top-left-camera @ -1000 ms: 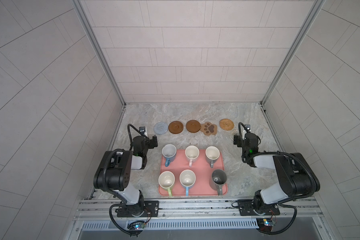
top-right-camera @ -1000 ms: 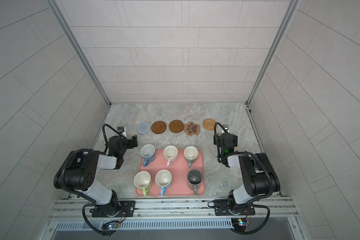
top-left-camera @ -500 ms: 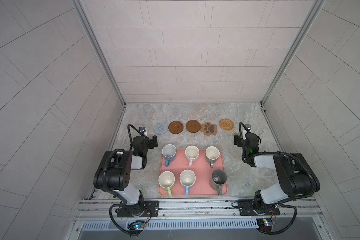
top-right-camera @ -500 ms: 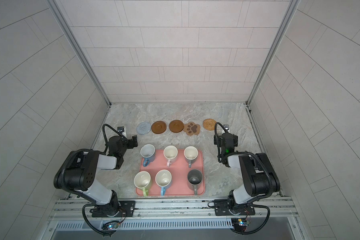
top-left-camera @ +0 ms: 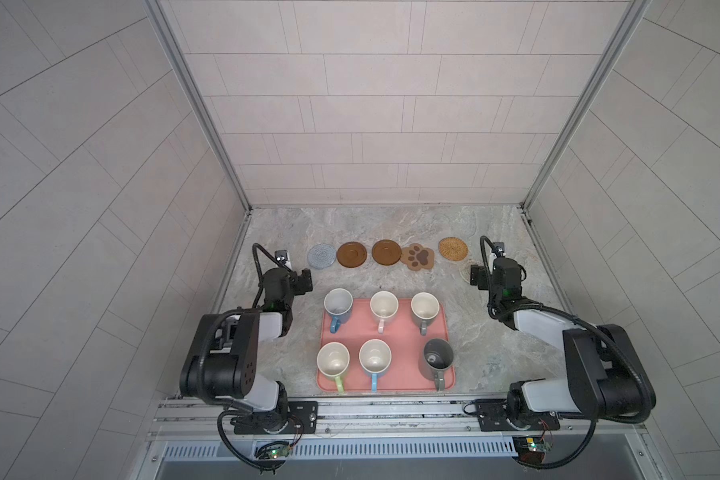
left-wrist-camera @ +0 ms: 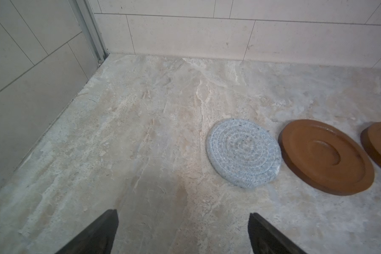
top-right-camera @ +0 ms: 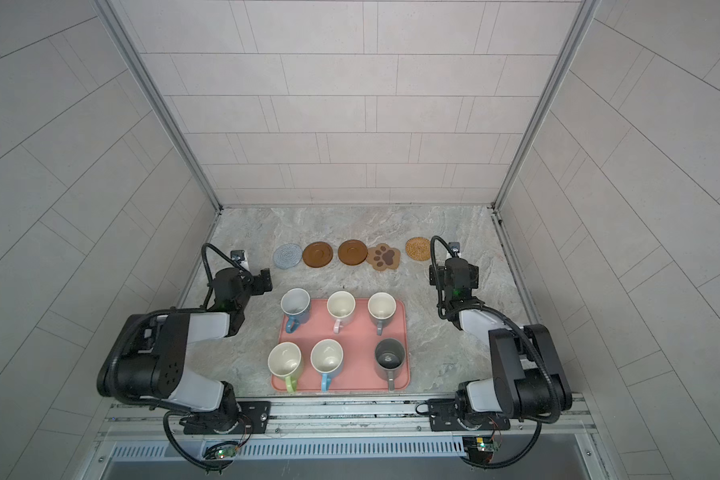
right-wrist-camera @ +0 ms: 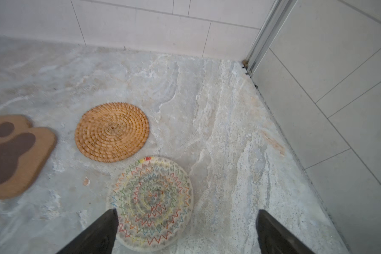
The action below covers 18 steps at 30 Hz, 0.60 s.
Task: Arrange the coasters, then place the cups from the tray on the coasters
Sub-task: 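Raise both arms and move both grippers toward the row of coasters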
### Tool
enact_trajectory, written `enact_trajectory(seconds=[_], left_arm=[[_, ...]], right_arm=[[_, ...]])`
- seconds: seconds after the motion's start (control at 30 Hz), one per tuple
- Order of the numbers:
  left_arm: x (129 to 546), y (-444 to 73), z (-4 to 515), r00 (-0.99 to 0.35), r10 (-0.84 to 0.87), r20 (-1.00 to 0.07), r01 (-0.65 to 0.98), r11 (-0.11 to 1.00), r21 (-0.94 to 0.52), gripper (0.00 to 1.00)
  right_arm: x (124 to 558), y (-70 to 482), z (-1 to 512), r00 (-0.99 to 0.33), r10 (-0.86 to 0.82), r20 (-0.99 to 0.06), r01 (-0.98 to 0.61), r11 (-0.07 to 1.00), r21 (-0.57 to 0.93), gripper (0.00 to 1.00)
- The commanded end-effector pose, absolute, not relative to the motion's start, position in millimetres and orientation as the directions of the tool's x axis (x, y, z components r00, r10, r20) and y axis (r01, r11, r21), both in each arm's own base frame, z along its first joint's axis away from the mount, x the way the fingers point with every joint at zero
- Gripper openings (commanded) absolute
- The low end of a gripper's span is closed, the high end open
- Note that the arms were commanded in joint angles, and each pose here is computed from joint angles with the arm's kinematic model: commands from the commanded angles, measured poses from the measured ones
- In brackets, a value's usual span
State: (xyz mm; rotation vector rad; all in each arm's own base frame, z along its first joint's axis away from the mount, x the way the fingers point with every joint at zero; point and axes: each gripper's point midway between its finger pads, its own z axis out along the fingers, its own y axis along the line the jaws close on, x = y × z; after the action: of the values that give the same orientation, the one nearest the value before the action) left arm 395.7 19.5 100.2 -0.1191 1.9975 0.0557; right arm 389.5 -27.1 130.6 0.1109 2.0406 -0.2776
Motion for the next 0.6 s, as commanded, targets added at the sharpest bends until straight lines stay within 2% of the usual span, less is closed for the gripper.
enact_trajectory(seconds=[0.0, 0.1, 0.23, 0.37, 0.5, 0.57], left_arm=[[391.9, 18.2, 121.7, -0.502, -0.116, -0.857, -0.134, 0.989, -0.055, 1.00], [386.4, 14.9, 139.6, -0.503, -0.208, -0.839, -0.166, 0.976, -0.142, 1.00], [387.3, -14.6, 153.1, -0.586, -0.282, -0.760, -0.092, 0.955, -0.283, 1.00], [387.7, -45.9, 160.7, -0.667, -0.294, -0.685, -0.044, 0.933, -0.358, 1.00], [386.1, -72.6, 163.9, -0.719, -0.262, -0.643, -0.012, 0.931, -0.366, 1.00], [386.4, -80.9, 160.8, -0.750, -0.273, -0.603, -0.022, 0.921, -0.390, 1.00]], right_arm=[[375.2, -13.5, 143.6, -0.568, -0.033, -0.823, 0.127, 0.984, -0.127, 0.99], [362.9, -6.8, 153.1, -0.622, -0.002, -0.783, 0.105, 0.991, -0.086, 0.99], [347.3, 1.3, 157.5, -0.700, 0.046, -0.713, 0.094, 0.995, -0.027, 1.00], [336.6, 17.3, 165.6, -0.692, 0.087, -0.717, 0.056, 0.996, 0.066, 0.99], [323.6, 4.8, 168.3, -0.660, 0.154, -0.736, 0.148, 0.986, 0.073, 1.00], [313.5, -11.1, 166.3, -0.659, 0.206, -0.723, 0.251, 0.967, 0.046, 0.99]])
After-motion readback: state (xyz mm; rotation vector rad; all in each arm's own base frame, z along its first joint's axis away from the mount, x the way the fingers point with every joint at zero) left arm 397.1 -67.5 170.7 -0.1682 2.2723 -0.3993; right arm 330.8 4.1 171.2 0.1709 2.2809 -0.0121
